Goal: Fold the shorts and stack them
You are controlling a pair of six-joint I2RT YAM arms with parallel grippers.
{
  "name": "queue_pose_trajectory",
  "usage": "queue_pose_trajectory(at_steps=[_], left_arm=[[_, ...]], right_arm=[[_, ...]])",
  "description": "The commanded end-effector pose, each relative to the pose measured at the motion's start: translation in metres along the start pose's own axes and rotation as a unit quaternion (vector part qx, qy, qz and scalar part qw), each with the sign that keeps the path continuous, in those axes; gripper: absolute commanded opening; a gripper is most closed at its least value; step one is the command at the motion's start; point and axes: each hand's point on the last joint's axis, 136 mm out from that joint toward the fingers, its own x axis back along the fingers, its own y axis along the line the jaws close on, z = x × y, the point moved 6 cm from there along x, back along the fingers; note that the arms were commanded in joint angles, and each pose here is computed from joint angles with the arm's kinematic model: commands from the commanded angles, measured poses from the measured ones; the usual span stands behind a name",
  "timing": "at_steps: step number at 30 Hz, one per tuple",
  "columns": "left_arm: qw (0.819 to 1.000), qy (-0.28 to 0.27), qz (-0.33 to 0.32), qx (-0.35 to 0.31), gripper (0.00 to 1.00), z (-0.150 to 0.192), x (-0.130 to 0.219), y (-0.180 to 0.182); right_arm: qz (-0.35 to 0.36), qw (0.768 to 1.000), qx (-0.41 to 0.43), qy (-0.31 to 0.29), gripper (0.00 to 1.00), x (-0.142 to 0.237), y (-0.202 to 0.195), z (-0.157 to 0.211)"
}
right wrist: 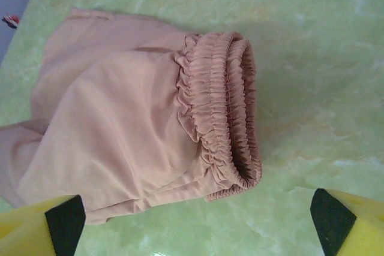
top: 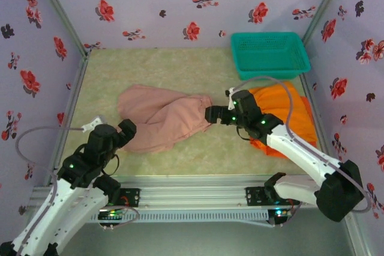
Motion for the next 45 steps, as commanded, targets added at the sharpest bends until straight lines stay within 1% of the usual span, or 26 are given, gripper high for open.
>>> queue_pose_trajectory(at_steps=[1, 2, 4, 6, 8, 10, 12, 15, 17, 19, 20, 22, 24, 26, 28, 29, 31, 33, 36, 37, 38, 39, 40, 43, 45], left_arm=[[0.999, 0.031, -0.021, -0.006, 0.99, 0.002, -0.013, -0.001], [0.999, 0.042, -0.009, -0.004, 0.99, 0.002, -0.020, -0.007], [0.998, 0.063, 0.025, 0.001, 1.00, -0.001, -0.033, -0.021], [0.996, 0.069, 0.058, 0.006, 0.99, -0.013, -0.045, -0.038], [0.996, 0.070, 0.063, 0.004, 1.00, -0.029, -0.054, -0.050], [0.995, 0.082, 0.053, -0.011, 0.99, -0.043, -0.070, -0.061], [0.994, 0.107, 0.026, -0.025, 1.00, -0.054, -0.092, -0.069], [0.987, 0.155, -0.031, -0.036, 0.99, -0.063, -0.129, -0.072], [0.982, 0.175, -0.057, -0.041, 0.99, -0.066, -0.155, -0.072], [0.978, 0.189, -0.073, -0.043, 1.00, -0.068, -0.179, -0.073], [0.976, 0.196, -0.082, -0.044, 0.99, -0.068, -0.191, -0.073], [0.972, 0.208, -0.099, -0.051, 0.99, -0.069, -0.214, -0.074], [0.964, 0.230, -0.122, -0.057, 0.99, -0.065, -0.239, -0.072], [0.954, 0.252, -0.146, -0.063, 0.99, -0.061, -0.258, -0.068], [0.949, 0.262, -0.162, -0.067, 0.98, -0.058, -0.273, -0.063], [0.946, 0.264, -0.172, -0.069, 0.94, -0.056, -0.280, -0.060], [0.942, 0.269, -0.186, -0.073, 0.84, -0.053, -0.291, -0.055], [0.939, 0.275, -0.191, -0.075, 0.69, -0.049, -0.300, -0.052], [0.939, 0.275, -0.191, -0.076, 0.42, -0.047, -0.309, -0.051], [0.940, 0.274, -0.190, -0.076, 0.30, -0.047, -0.312, -0.051], [0.941, 0.270, -0.188, -0.074, 0.16, -0.048, -0.313, -0.052], [0.944, 0.266, -0.184, -0.071, 0.05, -0.050, -0.314, -0.053], [0.946, 0.262, -0.180, -0.065, 0.00, -0.053, -0.315, -0.054], [0.959, 0.242, -0.142, -0.045, 0.00, -0.068, -0.318, -0.070], [0.969, 0.213, -0.124, -0.034, 0.00, -0.093, -0.314, -0.083]], right_arm=[[0.006, 0.998, -0.037, -0.048, 0.99, 0.010, 0.004, -0.020], [0.010, 0.998, -0.031, -0.046, 0.99, 0.010, 0.007, -0.025], [0.018, 0.999, -0.018, -0.025, 0.99, 0.000, 0.012, -0.034], [0.057, 0.998, -0.023, 0.010, 0.99, -0.013, 0.011, -0.040], [0.098, 0.993, -0.038, 0.048, 0.99, -0.027, 0.007, -0.040], [0.100, 0.991, -0.044, 0.078, 0.99, -0.044, 0.006, -0.036], [0.099, 0.989, -0.053, 0.100, 0.99, -0.059, 0.005, -0.030], [0.110, 0.985, -0.052, 0.126, 0.99, -0.075, -0.001, -0.021], [0.113, 0.982, -0.054, 0.141, 0.99, -0.083, -0.004, -0.014], [0.099, 0.980, -0.057, 0.161, 0.98, -0.092, -0.003, -0.005], [0.091, 0.980, -0.059, 0.169, 0.94, -0.096, -0.002, -0.001], [0.085, 0.978, -0.060, 0.182, 0.81, -0.104, -0.001, 0.006], [0.082, 0.977, -0.060, 0.190, 0.65, -0.109, 0.000, 0.010], [0.077, 0.977, -0.058, 0.190, 0.53, -0.111, 0.003, 0.010], [0.077, 0.978, -0.053, 0.187, 0.42, -0.111, 0.005, 0.008], [0.079, 0.978, -0.049, 0.187, 0.36, -0.110, 0.006, 0.007], [0.081, 0.978, -0.039, 0.188, 0.20, -0.109, 0.007, 0.004], [0.084, 0.978, -0.028, 0.188, 0.09, -0.108, 0.008, 0.000], [0.082, 0.980, -0.011, 0.180, 0.04, -0.104, 0.013, -0.009], [0.079, 0.981, -0.005, 0.175, 0.04, -0.103, 0.016, -0.014], [0.075, 0.983, 0.002, 0.170, 0.03, -0.102, 0.019, -0.019], [0.070, 0.984, 0.008, 0.164, 0.03, -0.100, 0.023, -0.025], [0.064, 0.986, 0.016, 0.155, 0.03, -0.097, 0.028, -0.032], [0.042, 0.991, 0.046, 0.123, 0.02, -0.083, 0.047, -0.062], [0.026, 0.993, 0.067, 0.096, 0.01, -0.067, 0.062, -0.084]])
